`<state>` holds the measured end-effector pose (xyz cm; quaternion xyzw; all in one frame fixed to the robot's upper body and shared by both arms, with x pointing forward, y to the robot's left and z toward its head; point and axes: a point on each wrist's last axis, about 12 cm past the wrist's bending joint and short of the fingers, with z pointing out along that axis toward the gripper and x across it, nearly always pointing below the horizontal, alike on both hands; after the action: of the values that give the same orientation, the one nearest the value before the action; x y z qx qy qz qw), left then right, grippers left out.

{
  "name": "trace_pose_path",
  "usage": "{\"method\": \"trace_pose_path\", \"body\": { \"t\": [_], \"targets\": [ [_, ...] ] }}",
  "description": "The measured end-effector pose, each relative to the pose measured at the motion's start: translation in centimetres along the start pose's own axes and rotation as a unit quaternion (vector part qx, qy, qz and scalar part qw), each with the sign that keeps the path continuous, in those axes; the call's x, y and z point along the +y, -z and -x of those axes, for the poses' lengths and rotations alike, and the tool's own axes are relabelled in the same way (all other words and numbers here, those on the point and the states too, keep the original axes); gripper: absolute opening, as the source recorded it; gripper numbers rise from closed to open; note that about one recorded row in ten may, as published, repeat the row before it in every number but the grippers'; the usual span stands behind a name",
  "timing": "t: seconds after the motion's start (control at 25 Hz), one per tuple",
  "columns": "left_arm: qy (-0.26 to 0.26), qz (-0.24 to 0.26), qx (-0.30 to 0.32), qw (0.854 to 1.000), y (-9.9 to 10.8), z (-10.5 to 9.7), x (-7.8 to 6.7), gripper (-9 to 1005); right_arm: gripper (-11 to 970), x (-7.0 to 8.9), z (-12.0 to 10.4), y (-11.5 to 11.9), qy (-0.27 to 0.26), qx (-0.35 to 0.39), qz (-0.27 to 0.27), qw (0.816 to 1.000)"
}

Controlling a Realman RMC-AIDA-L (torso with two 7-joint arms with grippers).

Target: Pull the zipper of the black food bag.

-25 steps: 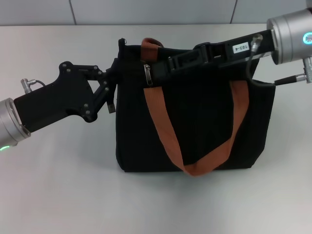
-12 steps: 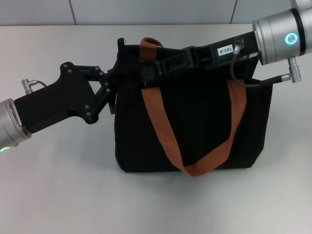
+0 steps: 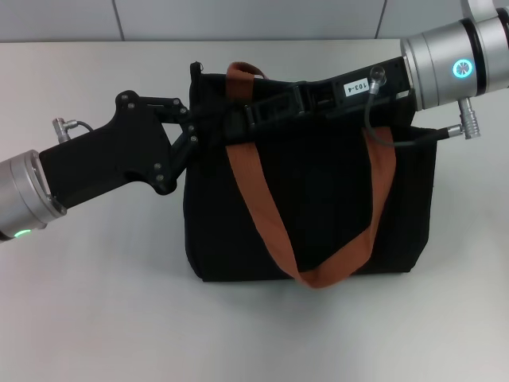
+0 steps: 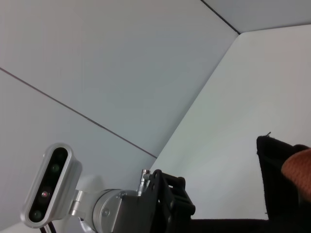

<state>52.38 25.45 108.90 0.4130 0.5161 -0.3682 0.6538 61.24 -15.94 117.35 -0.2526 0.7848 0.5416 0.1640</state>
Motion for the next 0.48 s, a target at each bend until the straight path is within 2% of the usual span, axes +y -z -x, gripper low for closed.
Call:
{"method": "trace_pose_path", "body": {
  "t": [0.32,0.48],
  "targets": [
    [0.002,0.005,0.000,1.000,0.20,-0.08,-0.09,23,411,-0.40,-0.14,0.14,0.000,-0.010,-0.011,1.000],
    [0.002,0.008,0.001,1.000,0.45,-0.11,-0.13,24,366,-0.61,-0.24,0.33,0.004,-0.016,-0.016,1.000]
  ]
}}
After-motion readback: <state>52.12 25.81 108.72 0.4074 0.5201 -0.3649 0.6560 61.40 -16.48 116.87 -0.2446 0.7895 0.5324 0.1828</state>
